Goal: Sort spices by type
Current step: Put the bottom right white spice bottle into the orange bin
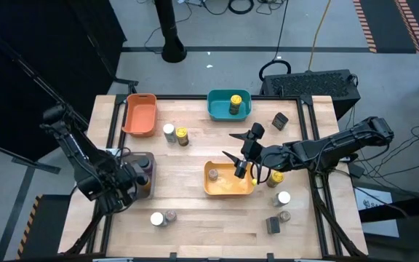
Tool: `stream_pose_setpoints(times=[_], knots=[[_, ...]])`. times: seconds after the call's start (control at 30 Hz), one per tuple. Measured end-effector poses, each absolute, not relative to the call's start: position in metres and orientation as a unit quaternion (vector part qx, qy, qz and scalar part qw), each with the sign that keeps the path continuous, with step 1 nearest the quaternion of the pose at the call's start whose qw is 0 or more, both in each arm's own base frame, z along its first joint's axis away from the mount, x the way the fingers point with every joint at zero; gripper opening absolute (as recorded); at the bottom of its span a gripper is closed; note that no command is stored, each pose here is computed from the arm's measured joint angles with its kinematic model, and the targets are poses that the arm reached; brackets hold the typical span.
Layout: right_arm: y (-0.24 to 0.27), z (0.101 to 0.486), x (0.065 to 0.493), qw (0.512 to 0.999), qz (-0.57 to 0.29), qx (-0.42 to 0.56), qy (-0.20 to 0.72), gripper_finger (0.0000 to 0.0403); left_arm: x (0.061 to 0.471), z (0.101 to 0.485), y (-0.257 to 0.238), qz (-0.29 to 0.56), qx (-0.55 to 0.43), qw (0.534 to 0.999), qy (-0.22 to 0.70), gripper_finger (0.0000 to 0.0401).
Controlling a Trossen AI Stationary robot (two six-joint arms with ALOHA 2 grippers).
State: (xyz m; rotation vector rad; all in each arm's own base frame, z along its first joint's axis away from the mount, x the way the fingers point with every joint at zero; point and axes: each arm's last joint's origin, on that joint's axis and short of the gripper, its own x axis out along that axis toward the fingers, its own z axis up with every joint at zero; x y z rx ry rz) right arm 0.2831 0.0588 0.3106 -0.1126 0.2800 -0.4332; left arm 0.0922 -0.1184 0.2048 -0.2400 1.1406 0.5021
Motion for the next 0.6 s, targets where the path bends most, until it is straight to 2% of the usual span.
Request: stream_pose_setpoints(times=[0.13,0.3,0.4,0.6], knots=[[0.059,0.31,0.283,0.965,-0.214,-0.057,0.141,0.0283,0.09,0.206,-0.116,0.246,-0.103,0.792,0.549,0.0024],[0.059,0.31,0.283,0.965,-0.215,-0.053,0.142,0.0283,0.09,0.229,-0.115,0.262,-0.102,0.789,0.547,0.0024],[0.058,0.309,0.282,0.963,-0.22,-0.049,0.146,0.0283,0.093,0.248,-0.117,0.262,-0.1,0.812,0.511,0.0024],[0.053,0.308,0.283,0.961,-0.23,-0.04,0.148,0.0283,0.103,0.281,-0.12,0.234,-0.062,0.887,0.392,0.0025]])
